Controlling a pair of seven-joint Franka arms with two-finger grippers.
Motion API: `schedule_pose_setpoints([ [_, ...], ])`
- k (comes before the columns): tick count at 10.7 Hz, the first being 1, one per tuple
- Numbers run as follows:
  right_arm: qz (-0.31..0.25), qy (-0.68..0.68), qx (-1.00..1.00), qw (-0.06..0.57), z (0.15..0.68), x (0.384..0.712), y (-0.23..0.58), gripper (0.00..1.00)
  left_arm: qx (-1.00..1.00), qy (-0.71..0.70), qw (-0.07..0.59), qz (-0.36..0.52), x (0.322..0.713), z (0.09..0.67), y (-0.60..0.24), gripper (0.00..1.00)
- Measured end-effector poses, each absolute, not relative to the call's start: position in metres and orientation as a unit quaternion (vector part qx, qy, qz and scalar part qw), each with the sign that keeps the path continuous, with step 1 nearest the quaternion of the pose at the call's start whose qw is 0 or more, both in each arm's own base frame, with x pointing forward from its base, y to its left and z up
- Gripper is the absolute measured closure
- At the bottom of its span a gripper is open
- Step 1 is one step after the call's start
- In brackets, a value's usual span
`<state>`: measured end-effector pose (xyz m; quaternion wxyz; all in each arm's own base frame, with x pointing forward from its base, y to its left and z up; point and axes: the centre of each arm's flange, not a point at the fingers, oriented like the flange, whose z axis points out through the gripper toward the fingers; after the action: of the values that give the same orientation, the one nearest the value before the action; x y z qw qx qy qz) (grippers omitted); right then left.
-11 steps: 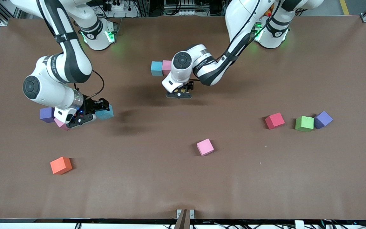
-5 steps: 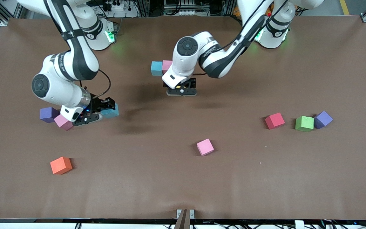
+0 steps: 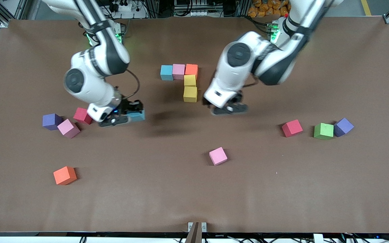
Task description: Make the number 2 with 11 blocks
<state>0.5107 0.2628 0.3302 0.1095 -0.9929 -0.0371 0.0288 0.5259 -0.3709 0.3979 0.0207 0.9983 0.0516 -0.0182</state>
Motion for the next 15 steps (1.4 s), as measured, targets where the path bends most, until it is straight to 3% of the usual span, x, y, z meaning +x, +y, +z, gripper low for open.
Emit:
schedule_pose_setpoints([
  [7, -0.030, 0.059, -0.993, 0.101, 0.271, 0.478, 0.406, 0.42, 0.995, -0.082, 0.014, -0.045, 0.609, 0.394, -0.156, 0.00],
  [11, -0.035, 0.066, -0.993, 0.094, 0.237, 0.457, 0.463, 0.42, 0.990, -0.124, 0.000, -0.065, 0.609, 0.343, -0.088, 0.00],
  [15, -0.030, 0.038, -0.996, 0.077, 0.211, 0.449, 0.465, 0.42, 0.992, -0.057, 0.030, -0.106, 0.588, 0.288, -0.045, 0.00],
])
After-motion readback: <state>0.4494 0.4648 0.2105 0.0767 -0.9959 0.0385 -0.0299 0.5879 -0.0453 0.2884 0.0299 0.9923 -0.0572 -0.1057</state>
